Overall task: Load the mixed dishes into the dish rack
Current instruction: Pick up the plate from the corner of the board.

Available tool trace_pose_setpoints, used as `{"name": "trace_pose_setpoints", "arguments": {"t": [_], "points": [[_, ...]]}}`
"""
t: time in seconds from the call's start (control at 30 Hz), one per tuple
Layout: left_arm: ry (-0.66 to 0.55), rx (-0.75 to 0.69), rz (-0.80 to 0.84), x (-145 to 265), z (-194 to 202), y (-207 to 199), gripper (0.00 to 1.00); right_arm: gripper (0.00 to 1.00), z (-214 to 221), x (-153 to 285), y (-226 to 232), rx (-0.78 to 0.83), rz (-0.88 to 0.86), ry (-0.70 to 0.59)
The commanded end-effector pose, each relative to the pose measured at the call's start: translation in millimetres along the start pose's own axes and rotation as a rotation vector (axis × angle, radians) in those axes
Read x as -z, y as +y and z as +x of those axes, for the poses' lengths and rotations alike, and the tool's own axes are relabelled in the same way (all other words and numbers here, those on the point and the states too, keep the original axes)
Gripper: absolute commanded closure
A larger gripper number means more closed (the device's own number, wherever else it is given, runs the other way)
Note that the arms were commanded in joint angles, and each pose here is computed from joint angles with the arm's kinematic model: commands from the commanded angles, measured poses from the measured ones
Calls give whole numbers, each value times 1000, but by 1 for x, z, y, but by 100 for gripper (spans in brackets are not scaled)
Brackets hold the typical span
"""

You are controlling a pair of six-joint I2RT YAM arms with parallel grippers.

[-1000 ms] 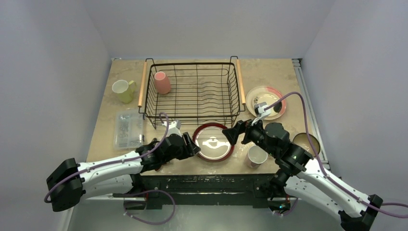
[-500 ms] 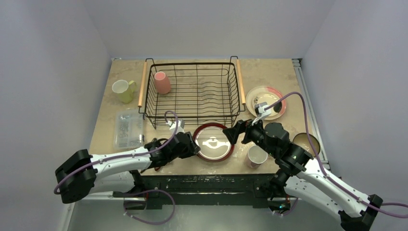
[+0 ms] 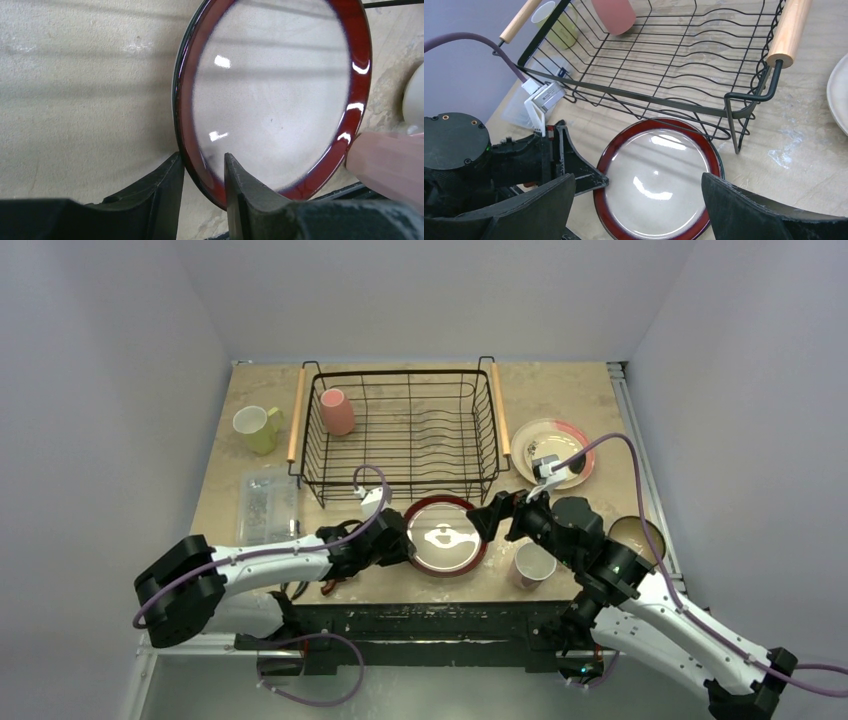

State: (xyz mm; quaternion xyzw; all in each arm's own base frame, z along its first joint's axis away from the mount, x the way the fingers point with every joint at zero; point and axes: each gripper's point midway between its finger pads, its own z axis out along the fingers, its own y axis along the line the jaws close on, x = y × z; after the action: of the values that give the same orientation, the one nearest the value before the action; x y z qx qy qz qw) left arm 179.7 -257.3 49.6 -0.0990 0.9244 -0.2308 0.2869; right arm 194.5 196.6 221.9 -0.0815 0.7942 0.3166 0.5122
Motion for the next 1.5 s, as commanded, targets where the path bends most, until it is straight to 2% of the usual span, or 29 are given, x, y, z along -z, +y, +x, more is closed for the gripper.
{"name": "trace_pose_setpoints", "arguments": {"t": [0.0,0.07,0.27,0.3,0.5,0.8,1.03,1.3,1.47], "points": [[-15,8,33,-6,-12,-22,70,1,-12,1,3,-6,10,-32],[6,4,26,-9,-8,-22,74,1,-13,1,2,-7,10,-33],[47,-21,-13,-4,-2,-15,99,1,-11,-2,2,-5,8,-30],[58,-29,-26,-2,-1,-12,100,1,-11,-2,3,-5,8,-30],[104,-67,-79,15,6,7,100,1,-6,-9,5,-5,-7,-25],[128,-65,-24,18,14,5,100,1,2,-20,5,-1,-7,5],[117,-45,-66,12,15,16,82,1,5,-23,4,2,2,20],[96,-47,-79,9,9,16,46,1,4,-20,3,-4,2,11],[111,-58,-81,1,13,15,37,1,7,-22,3,2,2,19]]}}
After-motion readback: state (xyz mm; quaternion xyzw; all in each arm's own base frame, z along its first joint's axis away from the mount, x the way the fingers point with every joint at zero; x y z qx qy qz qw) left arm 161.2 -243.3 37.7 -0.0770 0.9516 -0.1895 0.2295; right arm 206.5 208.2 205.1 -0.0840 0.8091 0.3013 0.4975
